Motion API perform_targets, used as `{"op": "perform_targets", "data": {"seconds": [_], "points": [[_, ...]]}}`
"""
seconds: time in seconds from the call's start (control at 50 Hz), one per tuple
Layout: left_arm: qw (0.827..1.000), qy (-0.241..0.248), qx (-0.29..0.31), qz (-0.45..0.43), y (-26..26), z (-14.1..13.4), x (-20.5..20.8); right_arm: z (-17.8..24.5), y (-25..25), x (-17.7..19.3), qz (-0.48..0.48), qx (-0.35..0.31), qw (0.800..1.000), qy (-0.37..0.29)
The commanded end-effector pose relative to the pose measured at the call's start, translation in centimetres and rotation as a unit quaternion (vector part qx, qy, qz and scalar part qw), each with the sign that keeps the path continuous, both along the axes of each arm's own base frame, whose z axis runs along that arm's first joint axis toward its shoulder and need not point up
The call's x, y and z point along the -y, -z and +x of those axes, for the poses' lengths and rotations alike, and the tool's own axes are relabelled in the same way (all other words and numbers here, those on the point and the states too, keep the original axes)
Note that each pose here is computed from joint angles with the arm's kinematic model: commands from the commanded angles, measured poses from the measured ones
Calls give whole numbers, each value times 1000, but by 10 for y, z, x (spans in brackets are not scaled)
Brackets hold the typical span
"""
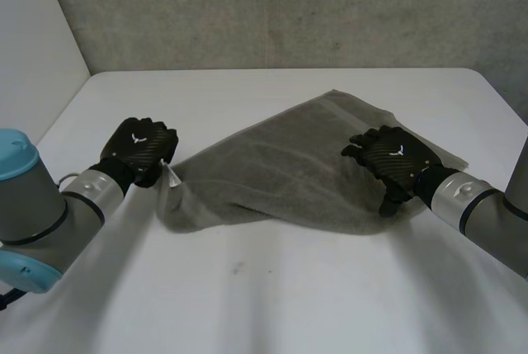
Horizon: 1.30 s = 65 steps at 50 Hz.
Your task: Fold the towel.
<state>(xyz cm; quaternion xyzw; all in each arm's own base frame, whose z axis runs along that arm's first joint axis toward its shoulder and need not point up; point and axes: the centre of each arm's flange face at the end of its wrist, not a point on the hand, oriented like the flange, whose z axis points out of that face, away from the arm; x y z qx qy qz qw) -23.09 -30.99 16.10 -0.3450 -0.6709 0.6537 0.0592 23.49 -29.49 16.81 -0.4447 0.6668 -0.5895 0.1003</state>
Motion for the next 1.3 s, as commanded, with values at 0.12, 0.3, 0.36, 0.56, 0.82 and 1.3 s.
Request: {"op": "perform_targets", "data": {"seconds": [0.12, 0.3, 0.36, 0.56, 0.82, 1.3], "points": [[998, 3, 55, -17, 11, 3, 3, 0, -2, 2, -3, 1, 1000, 2], [998, 3, 68, -13, 20, 5, 7, 0, -3, 3, -3, 3, 1000, 5], [997, 4, 72, -8, 25, 5, 8, 0, -4, 4, -1, 7, 1000, 8], [991, 13, 128, -27, 29, 6, 8, -1, -9, 8, 18, 31, 999, 19], [986, -50, 122, -98, 5, 4, 67, -1, -8, 8, 19, 30, 999, 21], [988, -72, 115, -77, 15, 4, 79, -43, -23, 40, 72, -18, 992, 103]]}}
